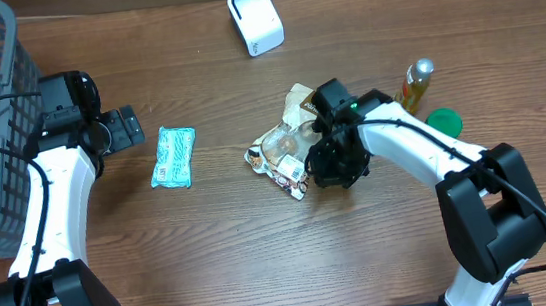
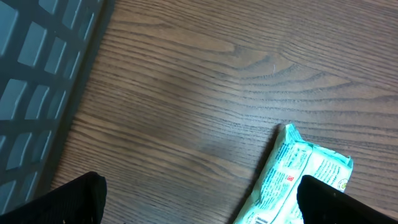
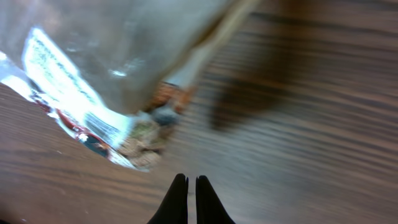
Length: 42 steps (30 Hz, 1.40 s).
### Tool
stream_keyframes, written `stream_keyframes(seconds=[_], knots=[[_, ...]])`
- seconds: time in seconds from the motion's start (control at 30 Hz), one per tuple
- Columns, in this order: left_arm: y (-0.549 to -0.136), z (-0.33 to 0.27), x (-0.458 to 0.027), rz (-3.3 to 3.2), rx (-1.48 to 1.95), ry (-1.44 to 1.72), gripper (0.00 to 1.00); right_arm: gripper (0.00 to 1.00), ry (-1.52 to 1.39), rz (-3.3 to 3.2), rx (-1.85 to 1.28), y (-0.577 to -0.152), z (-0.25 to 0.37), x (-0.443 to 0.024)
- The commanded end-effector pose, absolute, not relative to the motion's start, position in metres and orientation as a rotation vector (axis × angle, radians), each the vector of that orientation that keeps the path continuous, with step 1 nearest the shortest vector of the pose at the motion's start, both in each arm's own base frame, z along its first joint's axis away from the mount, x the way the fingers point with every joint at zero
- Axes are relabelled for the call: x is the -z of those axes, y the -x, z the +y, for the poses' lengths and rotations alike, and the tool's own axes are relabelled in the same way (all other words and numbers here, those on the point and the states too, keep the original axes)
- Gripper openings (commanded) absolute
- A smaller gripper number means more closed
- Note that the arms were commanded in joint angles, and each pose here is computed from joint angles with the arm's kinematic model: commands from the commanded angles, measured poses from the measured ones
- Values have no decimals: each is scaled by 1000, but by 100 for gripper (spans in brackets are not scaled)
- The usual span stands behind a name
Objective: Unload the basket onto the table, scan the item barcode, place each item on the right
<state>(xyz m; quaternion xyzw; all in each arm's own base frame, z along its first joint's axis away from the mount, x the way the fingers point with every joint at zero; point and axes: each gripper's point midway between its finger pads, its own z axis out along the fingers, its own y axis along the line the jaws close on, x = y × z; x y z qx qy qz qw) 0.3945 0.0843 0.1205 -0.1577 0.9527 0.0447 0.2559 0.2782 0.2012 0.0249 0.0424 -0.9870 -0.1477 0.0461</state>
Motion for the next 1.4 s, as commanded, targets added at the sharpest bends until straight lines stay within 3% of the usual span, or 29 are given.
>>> stream_keyframes(seconds=[0.0, 0.27, 0.5, 0.73, 0.9, 1.03, 1.37], knots=[[-399, 83, -133, 2556, -128, 403, 99, 4, -94, -2989, 525, -267, 225, -21], [-399, 83, -133, 2556, -128, 403, 100, 6, -365, -3087, 720, -270, 293, -30], [-399, 83, -133, 2556, -128, 403, 100, 5, -419, -3085, 757, -267, 306, -34], [-399, 83, -133, 2556, -128, 403, 100, 12, -474, -2917, 940, -260, 321, -78], [-399, 83, -133, 2556, -128, 403, 99, 23, -553, -2903, 926, -267, 313, -111], [-399, 83, -133, 2556, -128, 403, 100, 25, -557, -2920, 929, -280, 303, -126], [-399, 83, -133, 2556, -128, 403, 100, 33, -424, -3104, 588, -312, 249, -106]])
